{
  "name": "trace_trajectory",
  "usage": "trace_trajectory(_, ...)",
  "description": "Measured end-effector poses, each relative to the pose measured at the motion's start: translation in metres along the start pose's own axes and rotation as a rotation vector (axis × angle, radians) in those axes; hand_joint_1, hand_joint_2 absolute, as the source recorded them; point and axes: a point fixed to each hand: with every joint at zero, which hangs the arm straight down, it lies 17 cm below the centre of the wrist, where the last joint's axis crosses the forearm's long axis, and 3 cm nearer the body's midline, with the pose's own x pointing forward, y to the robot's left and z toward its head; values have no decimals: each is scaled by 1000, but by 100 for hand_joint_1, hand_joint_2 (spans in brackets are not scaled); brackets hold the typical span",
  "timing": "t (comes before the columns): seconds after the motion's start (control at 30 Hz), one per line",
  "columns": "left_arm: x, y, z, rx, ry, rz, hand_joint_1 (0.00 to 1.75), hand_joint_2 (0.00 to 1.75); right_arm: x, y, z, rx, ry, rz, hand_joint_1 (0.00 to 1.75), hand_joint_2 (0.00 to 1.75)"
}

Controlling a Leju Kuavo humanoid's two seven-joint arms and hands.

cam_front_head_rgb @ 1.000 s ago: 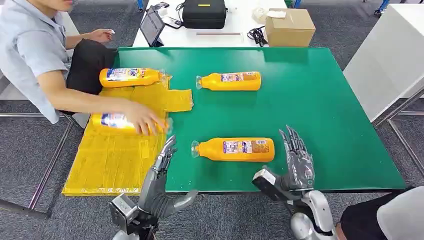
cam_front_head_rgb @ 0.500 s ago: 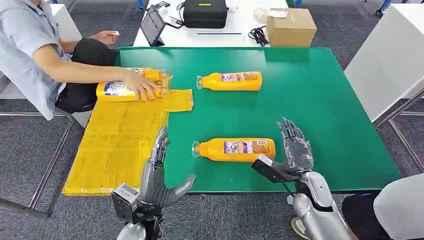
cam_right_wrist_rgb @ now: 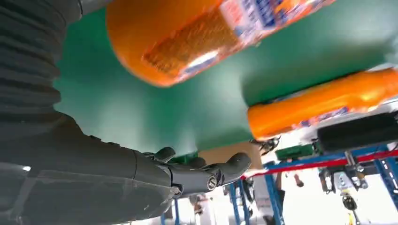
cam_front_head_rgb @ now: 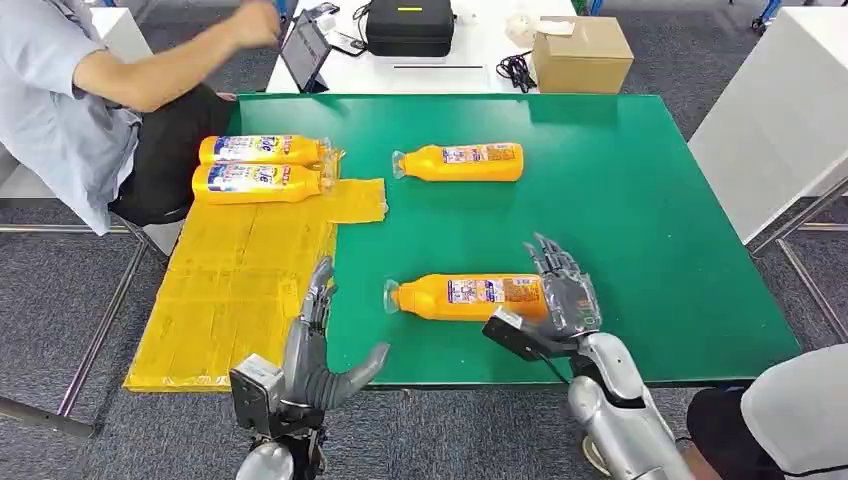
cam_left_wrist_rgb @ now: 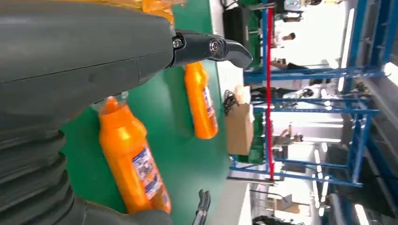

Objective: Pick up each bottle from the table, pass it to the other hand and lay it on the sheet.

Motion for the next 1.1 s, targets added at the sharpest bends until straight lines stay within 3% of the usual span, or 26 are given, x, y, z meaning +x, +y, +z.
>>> trace_trajectory(0.57,-31,1,5,-10,113,-52,0,175,19,35,-4,61,5,-153,0,175)
trace_trajectory(1.1,-41,-17,-1,-86,136,-64,0,175,-8,41,-27,93,76,-148,0,175)
